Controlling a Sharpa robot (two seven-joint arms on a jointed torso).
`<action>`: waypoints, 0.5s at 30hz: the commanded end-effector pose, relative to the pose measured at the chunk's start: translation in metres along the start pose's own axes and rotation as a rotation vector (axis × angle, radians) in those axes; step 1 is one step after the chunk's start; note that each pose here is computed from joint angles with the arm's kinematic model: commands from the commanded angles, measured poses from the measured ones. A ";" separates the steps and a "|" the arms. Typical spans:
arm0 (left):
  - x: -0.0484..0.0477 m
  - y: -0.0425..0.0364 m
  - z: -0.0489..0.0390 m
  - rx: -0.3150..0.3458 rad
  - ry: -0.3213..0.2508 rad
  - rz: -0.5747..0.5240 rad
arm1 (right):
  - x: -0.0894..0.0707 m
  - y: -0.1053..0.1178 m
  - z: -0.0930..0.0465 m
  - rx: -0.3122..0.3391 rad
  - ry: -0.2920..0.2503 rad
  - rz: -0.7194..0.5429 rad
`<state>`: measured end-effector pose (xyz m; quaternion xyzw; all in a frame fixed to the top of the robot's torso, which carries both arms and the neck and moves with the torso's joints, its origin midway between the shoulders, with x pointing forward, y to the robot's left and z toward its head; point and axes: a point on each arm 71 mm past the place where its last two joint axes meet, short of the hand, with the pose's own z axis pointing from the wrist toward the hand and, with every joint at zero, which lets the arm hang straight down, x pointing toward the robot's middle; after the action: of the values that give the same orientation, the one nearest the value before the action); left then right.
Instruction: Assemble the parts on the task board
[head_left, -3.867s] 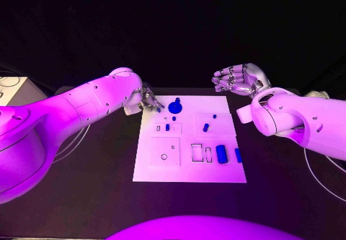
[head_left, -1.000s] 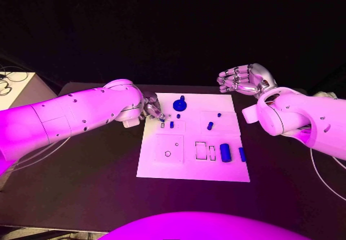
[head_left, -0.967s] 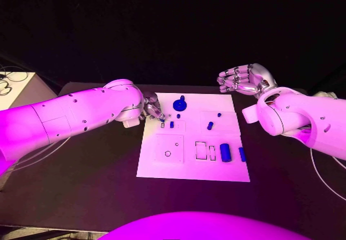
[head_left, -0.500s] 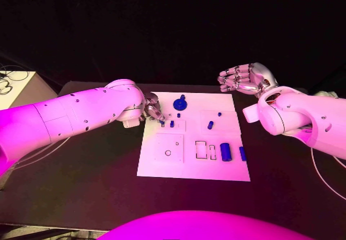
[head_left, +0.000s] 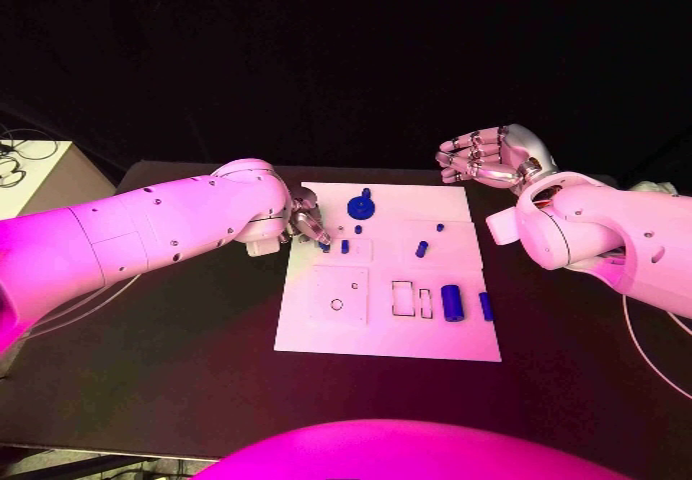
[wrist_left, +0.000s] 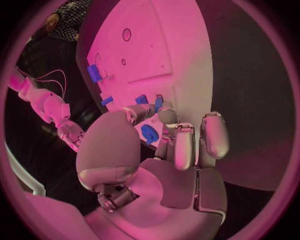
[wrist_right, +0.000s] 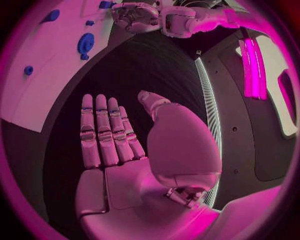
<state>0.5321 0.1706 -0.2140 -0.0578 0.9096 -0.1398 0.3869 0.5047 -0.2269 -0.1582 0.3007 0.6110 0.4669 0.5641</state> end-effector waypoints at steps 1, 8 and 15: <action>0.0040 -0.0007 0.0013 -0.006 0.007 0.016 | 0.002 0.000 0.000 -0.008 0.017 0.002; 0.0058 -0.0009 0.0013 -0.006 0.005 0.017 | 0.002 0.000 0.000 -0.006 0.017 0.002; 0.0083 -0.0021 0.0008 -0.003 0.007 0.029 | 0.002 0.000 0.000 -0.005 0.017 0.003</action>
<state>0.5293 0.1683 -0.2163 -0.0521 0.9097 -0.1389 0.3879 0.5046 -0.2272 -0.1587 0.3012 0.6117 0.4665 0.5635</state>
